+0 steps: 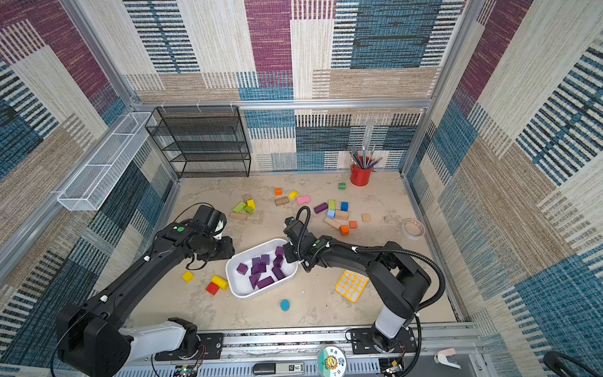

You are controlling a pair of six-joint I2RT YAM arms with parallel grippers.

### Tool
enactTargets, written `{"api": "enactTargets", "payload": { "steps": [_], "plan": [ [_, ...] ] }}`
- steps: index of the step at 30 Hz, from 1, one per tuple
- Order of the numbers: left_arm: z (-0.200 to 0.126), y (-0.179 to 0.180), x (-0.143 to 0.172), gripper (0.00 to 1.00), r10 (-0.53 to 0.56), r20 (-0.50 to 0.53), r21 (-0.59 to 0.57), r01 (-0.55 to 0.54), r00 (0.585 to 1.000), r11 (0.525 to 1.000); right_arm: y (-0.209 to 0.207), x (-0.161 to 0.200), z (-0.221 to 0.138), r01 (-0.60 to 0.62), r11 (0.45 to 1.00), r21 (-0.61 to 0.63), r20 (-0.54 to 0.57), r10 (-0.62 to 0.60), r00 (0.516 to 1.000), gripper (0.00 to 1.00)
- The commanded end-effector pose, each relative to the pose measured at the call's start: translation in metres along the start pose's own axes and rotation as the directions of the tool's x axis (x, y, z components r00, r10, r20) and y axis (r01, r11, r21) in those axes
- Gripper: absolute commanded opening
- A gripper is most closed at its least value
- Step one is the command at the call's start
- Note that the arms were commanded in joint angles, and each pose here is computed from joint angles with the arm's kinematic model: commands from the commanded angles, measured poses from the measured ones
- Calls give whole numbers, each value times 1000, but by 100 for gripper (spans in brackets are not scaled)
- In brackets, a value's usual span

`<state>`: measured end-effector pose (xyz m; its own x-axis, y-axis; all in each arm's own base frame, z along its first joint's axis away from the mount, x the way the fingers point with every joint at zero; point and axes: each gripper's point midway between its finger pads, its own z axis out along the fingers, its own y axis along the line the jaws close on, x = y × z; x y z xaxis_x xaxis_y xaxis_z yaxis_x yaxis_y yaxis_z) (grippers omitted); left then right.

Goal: Pick purple bricks into the storage bin
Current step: Move the storage box to the center of the board.

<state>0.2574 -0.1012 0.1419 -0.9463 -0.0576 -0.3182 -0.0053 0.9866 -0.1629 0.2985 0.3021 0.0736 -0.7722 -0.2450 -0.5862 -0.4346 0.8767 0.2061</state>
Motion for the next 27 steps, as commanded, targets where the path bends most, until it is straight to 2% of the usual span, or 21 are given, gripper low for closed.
{"api": "enactTargets", "payload": {
  "steps": [1, 4, 11, 19, 27],
  "plan": [
    [-1, -2, -1, 52, 16, 8, 14, -16, 1000, 1000, 6, -11, -1, -11, 1000, -12, 20, 11, 1000, 6],
    [-3, -2, -1, 52, 13, 14, 13, -13, 1000, 1000, 8, -18, 0, -16, 1000, -7, 25, 16, 1000, 0],
    [-4, 0, -2, 52, 8, 27, 4, -8, 1000, 1000, 11, -33, -2, -17, 1000, 0, 62, 17, 998, 0],
    [-4, 2, -5, 52, -5, 28, 4, 5, 1000, 1000, 21, -68, 0, -25, 1000, 7, 112, 24, 993, 0],
    [-5, 4, -6, 52, -16, 37, 8, 16, 999, 1000, 26, -83, 9, -62, 998, 12, 112, 60, 992, 0]
  ]
}}
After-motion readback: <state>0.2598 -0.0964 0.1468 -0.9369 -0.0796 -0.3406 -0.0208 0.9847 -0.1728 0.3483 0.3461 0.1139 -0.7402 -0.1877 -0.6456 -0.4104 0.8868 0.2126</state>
